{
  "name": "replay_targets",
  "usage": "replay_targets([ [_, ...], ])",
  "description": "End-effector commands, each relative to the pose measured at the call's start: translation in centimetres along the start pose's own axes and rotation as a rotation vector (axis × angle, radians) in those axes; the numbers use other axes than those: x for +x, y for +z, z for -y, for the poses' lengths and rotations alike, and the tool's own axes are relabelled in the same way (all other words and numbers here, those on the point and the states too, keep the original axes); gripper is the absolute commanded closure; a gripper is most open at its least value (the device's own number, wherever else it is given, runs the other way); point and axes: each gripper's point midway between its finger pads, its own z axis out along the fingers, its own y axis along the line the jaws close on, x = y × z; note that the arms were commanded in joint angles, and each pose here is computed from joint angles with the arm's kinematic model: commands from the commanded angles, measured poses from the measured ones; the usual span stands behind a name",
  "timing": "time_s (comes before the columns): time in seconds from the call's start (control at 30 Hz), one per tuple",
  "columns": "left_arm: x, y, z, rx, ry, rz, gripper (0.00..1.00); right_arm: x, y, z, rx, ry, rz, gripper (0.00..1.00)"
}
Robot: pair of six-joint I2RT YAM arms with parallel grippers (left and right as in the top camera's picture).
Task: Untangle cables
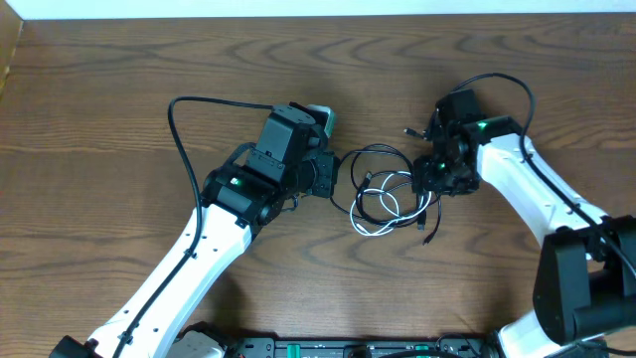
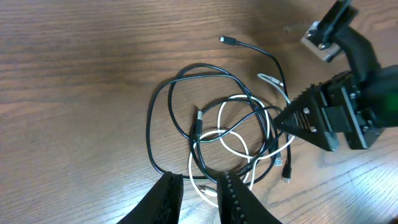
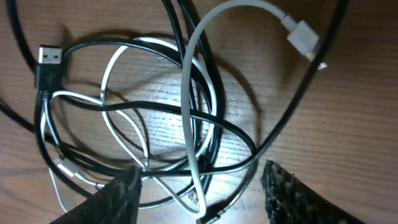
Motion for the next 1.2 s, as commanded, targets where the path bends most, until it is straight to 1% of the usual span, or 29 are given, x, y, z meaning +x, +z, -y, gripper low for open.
replay_targets([
  [0.0, -0.1, 0.1, 0.3, 0.011, 0.009, -0.003, 0.76, 0.8, 0.9, 0.1, 0.013, 0.030, -0.026, 0.45],
  [0.23, -0.1, 0.1, 0.3, 0.011, 0.008, -0.004, 0.75, 1.8, 1.9, 0.5, 0.017, 0.039, -0.046, 0.57],
  [0.27, -0.1, 0.1, 0.3, 0.011, 0.008, -0.004, 0.75, 2.0, 2.1, 0.6, 0.019, 0.046, -0.051, 0.68],
  [0.33, -0.1, 0.1, 0.3, 0.011, 0.008, -0.004, 0.75, 2.4, 2.4, 0.7, 0.021, 0.047, -0.059, 0.82],
  [0.37, -0.1, 0.1, 0.3, 0.011, 0.008, -0.004, 0.75, 2.5, 2.4, 0.8, 0.022, 0.047, -0.064, 0.97],
  [0.4, -0.1, 0.1, 0.3, 0.011, 0.008, -0.004, 0.75, 2.6, 2.4, 0.8, 0.022, 0.048, -0.065, 0.99],
  [0.63, -0.1, 0.1, 0.3, 0.010, 0.008, -0.004, 0.75, 1.4, 1.2, 0.0, -0.017, 0.037, -0.004, 0.99],
  [0.67, -0.1, 0.1, 0.3, 0.011, 0.009, -0.004, 0.74, 1.2, 0.7, -0.2, -0.028, 0.034, 0.012, 0.99],
  [0.7, -0.1, 0.1, 0.3, 0.010, 0.008, -0.004, 0.71, 0.8, -0.1, -0.5, -0.045, 0.026, 0.038, 0.99],
  [0.77, 0.0, 0.2, 0.3, 0.009, 0.008, -0.007, 0.65, 0.0, -2.2, -0.8, -0.064, 0.021, 0.105, 0.99],
  [0.87, 0.3, 0.7, 0.1, 0.004, 0.004, -0.024, 0.61, -1.0, -5.8, -1.2, -0.087, 0.014, 0.216, 0.99],
  [1.03, 1.5, 2.2, -0.1, 0.017, -0.007, -0.083, 0.61, -1.3, -11.1, -1.4, -0.112, 0.011, 0.353, 0.99],
  [1.07, 2.3, 3.2, 0.1, 0.042, -0.016, -0.128, 0.61, -1.4, -14.0, -1.1, -0.122, 0.017, 0.434, 0.99],
  [1.17, 3.4, 4.6, 0.3, 0.073, -0.031, -0.190, 0.61, -1.2, -17.8, -0.5, -0.133, 0.035, 0.550, 0.99],
])
